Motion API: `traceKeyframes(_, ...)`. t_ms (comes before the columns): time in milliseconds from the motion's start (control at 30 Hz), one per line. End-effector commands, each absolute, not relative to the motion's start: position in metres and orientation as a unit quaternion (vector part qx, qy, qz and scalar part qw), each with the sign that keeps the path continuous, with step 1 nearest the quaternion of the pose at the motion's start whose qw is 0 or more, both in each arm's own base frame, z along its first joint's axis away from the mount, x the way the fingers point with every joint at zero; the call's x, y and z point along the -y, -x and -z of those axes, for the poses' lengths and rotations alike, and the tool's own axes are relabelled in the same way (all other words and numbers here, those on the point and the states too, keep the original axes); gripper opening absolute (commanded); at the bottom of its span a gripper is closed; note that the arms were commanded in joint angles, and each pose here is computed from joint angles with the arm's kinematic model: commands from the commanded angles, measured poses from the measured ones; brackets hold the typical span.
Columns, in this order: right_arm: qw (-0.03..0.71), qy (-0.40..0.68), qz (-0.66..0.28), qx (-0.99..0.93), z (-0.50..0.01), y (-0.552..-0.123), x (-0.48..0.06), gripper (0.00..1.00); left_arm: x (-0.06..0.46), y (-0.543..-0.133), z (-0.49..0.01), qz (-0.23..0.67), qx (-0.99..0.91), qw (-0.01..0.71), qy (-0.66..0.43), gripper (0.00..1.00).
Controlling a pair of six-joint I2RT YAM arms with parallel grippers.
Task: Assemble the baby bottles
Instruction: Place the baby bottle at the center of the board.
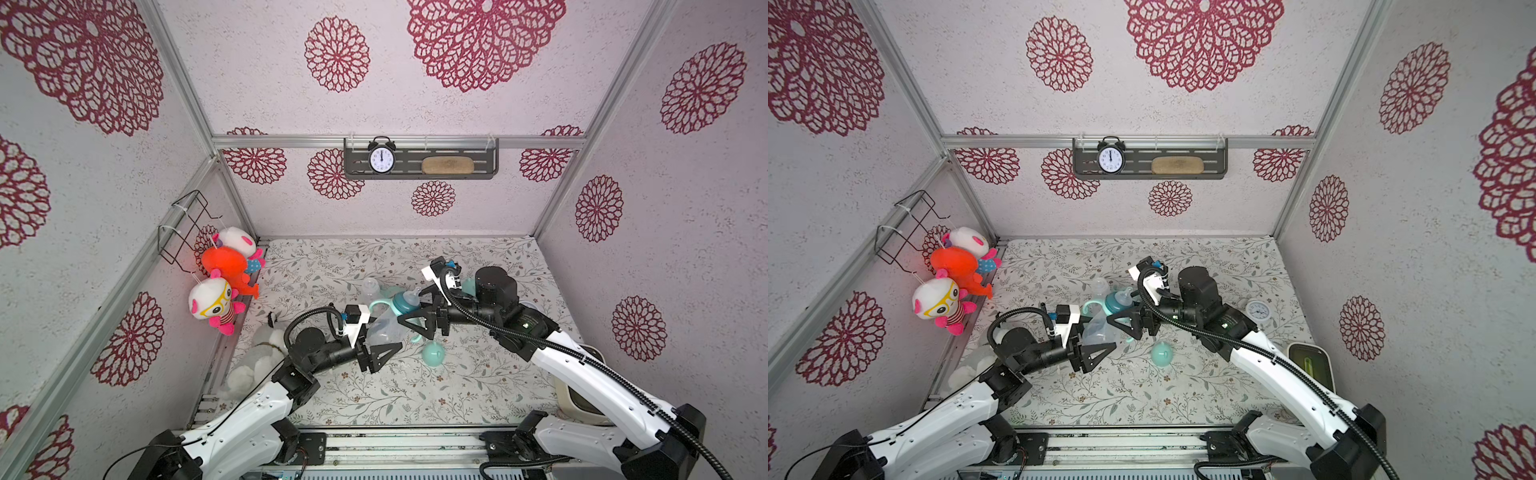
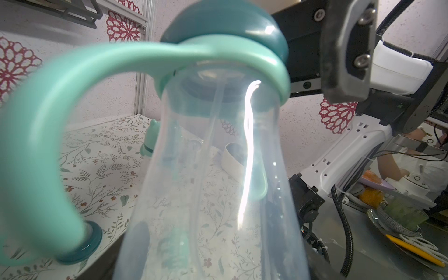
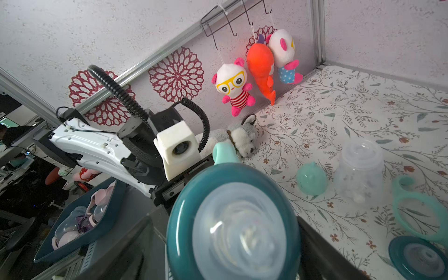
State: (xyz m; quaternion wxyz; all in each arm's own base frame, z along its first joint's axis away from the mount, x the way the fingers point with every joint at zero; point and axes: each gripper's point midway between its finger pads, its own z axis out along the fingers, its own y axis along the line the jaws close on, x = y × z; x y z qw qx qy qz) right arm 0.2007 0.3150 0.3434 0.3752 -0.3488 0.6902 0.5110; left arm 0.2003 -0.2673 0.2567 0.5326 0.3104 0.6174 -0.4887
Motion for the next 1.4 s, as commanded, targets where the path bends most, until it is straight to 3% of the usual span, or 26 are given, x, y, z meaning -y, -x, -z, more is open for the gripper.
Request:
traceKeyframes(0, 0.393, 0.349, -0.527, -0.668, -0.359, -0.201, -0.316, 0.89, 0.267, -0.2, -0.285, 0.502, -0.582, 0.559, -0.312, 0.0)
traceKeyframes(300, 0.398, 0.327, -0.534, -0.671, -0.359, -0.212, -0.321, 0.86, 0.267, -0.201, -0.284, 0.504, -0.58, 0.56, -0.308, 0.0)
traceKeyframes(500, 0.393, 0.323, -0.554, -0.659, -0.365, -0.211, -0.325, 0.75, 0.267, -0.207, -0.281, 0.499, -0.589, 0.56, -0.3, 0.0)
traceKeyframes(600, 0.4, 0.303, -0.546, -0.671, -0.365, -0.218, -0.323, 0.63, 0.266, -0.213, -0.274, 0.487, -0.605, 0.56, -0.288, 0.03)
traceKeyframes(633, 0.404, 0.297, -0.537, -0.679, -0.363, -0.221, -0.322, 0.6, 0.265, -0.216, -0.271, 0.481, -0.613, 0.56, -0.282, 0.18)
traceKeyframes(667, 0.408, 0.29, -0.528, -0.686, -0.361, -0.224, -0.319, 0.59, 0.264, -0.218, -0.267, 0.476, -0.619, 0.559, -0.278, 0.45)
traceKeyframes(733, 0.42, 0.27, -0.497, -0.71, -0.355, -0.234, -0.312, 0.54, 0.26, -0.225, -0.262, 0.462, -0.634, 0.562, -0.261, 0.88)
traceKeyframes(767, 0.426, 0.262, -0.479, -0.721, -0.351, -0.239, -0.308, 0.52, 0.257, -0.23, -0.258, 0.453, -0.645, 0.563, -0.25, 0.98)
traceKeyframes(1100, 0.455, 0.221, -0.369, -0.78, -0.324, -0.275, -0.288, 0.5, 0.236, -0.256, -0.235, 0.387, -0.703, 0.565, -0.191, 0.98)
traceKeyframes(1367, 0.485, 0.166, -0.225, -0.829, -0.279, -0.321, -0.259, 0.5, 0.217, -0.266, -0.217, 0.345, -0.746, 0.549, -0.153, 0.98)
